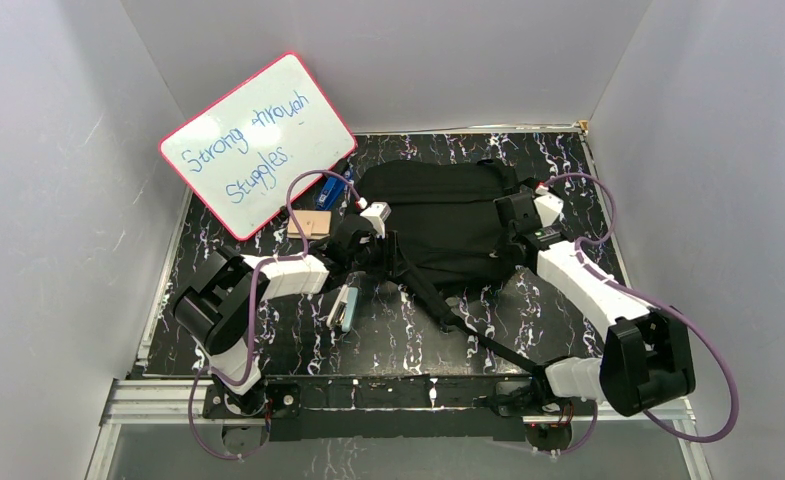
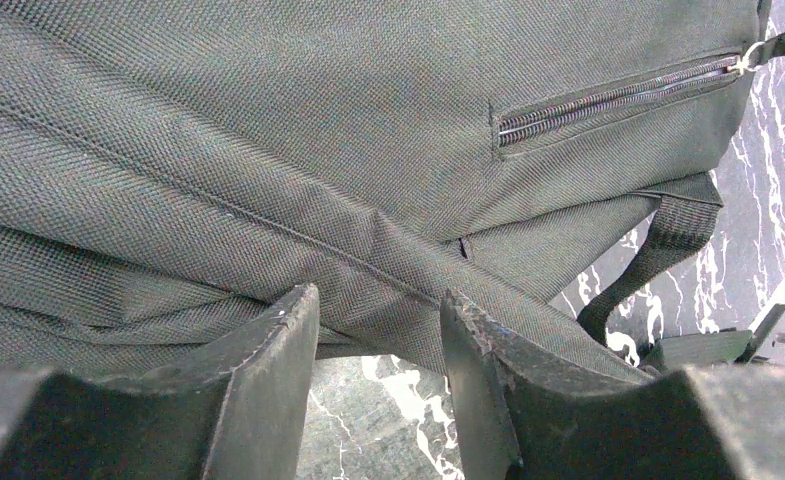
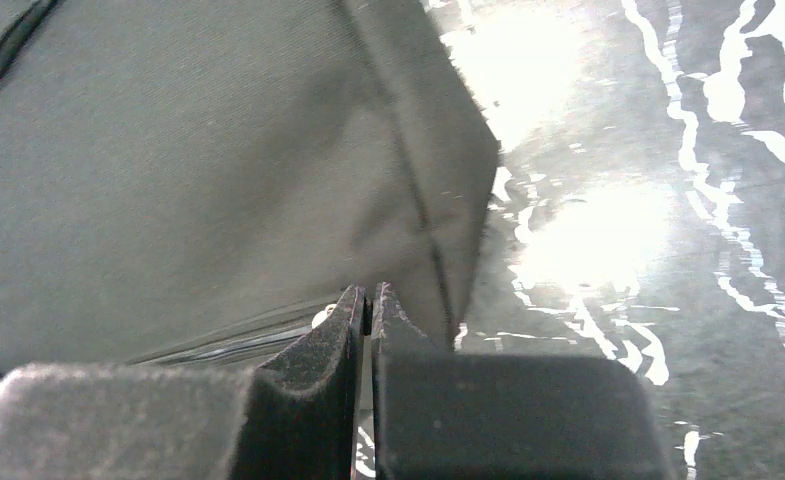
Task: Pack the student bag
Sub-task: Unzip the student bag at the center of the board.
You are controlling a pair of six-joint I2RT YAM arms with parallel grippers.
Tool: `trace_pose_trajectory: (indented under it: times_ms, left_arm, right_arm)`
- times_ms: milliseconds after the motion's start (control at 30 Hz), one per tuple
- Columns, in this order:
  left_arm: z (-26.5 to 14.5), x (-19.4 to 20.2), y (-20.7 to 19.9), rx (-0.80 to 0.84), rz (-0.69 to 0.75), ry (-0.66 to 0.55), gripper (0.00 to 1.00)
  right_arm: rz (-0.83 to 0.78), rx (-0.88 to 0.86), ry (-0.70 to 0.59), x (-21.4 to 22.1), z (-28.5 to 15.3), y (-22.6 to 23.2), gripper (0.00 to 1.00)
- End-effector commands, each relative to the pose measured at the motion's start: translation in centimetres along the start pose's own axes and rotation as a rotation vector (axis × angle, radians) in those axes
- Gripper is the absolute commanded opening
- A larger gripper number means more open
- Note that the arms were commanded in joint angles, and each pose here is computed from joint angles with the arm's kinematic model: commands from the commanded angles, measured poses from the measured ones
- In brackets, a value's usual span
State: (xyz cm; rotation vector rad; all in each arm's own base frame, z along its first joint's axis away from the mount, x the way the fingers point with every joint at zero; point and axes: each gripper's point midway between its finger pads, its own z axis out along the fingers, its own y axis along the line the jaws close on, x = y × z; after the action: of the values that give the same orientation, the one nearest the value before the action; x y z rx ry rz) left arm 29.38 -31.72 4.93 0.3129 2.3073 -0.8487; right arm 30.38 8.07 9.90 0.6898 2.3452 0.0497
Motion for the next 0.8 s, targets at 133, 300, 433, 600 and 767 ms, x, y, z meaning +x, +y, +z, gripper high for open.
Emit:
trace_pose_trajectory:
  times_ms: [133,300,433,600,767]
  left_arm:
    - [0.2,2.4,1.4,-0.063,-0.003,0.095,0.46]
    - [-0.2,1.6,1.2,-0.071,0.001,0.081,0.46]
    - [-1.4,-0.6,0.7,-0.098,0.013,0.027,0.47]
    - [-4.8,-4.0,0.7,-0.175,0.016,-0.092,0.52]
    - [-8.6,-5.7,3.1,-0.304,-0.038,-0.171,0.57]
  right_arm:
    - [-0.04,0.191,-0.144,-3.5,-1.3,-5.0,0.0]
    - [-0.077,0.133,-0.155,-4.6,-2.2,-3.7,0.11]
    - [-0.095,0.039,-0.209,-6.3,-3.9,-2.2,0.45]
    - [-0.126,-0.094,-0.275,-8.1,-6.4,-0.4,0.67]
    - [-0.171,-0.222,-0.281,-8.2,-7.5,1.6,0.7]
